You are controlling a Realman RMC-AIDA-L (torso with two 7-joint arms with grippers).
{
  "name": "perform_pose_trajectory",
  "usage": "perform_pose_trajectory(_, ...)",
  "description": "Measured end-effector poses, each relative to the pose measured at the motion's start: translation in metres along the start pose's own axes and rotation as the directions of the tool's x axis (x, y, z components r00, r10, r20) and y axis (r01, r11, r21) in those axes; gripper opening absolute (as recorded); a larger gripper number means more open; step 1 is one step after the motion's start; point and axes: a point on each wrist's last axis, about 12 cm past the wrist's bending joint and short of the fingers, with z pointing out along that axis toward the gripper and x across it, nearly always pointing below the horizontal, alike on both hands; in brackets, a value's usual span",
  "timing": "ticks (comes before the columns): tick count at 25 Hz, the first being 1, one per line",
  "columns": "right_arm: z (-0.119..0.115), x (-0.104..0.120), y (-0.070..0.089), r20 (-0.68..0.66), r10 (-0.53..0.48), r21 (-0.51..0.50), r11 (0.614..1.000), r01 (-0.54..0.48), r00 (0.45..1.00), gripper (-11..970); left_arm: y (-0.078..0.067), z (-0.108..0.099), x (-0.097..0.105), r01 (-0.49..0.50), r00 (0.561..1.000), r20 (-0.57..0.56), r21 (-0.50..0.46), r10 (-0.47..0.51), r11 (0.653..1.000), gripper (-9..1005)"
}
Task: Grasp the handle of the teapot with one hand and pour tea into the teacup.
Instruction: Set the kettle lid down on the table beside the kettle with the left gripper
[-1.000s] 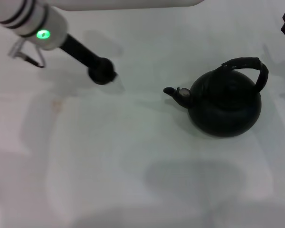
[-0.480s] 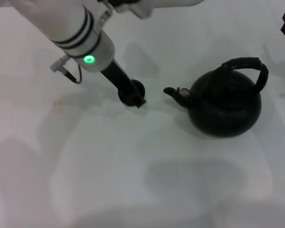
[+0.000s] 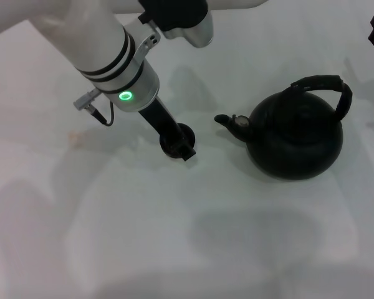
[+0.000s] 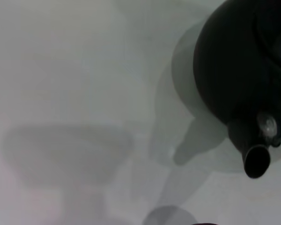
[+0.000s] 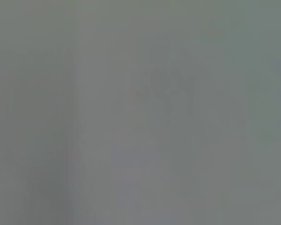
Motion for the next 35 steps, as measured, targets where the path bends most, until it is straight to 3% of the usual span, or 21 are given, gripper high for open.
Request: perform_pose_trajectory(35,-0.001,0.0,0.003,-0.001,0.005,-0.009,1.0,-0.005,1.0,860,0.001,0.015,0.013,0.06,0.996,-0.069,-0.006,-0.06,0.998,699)
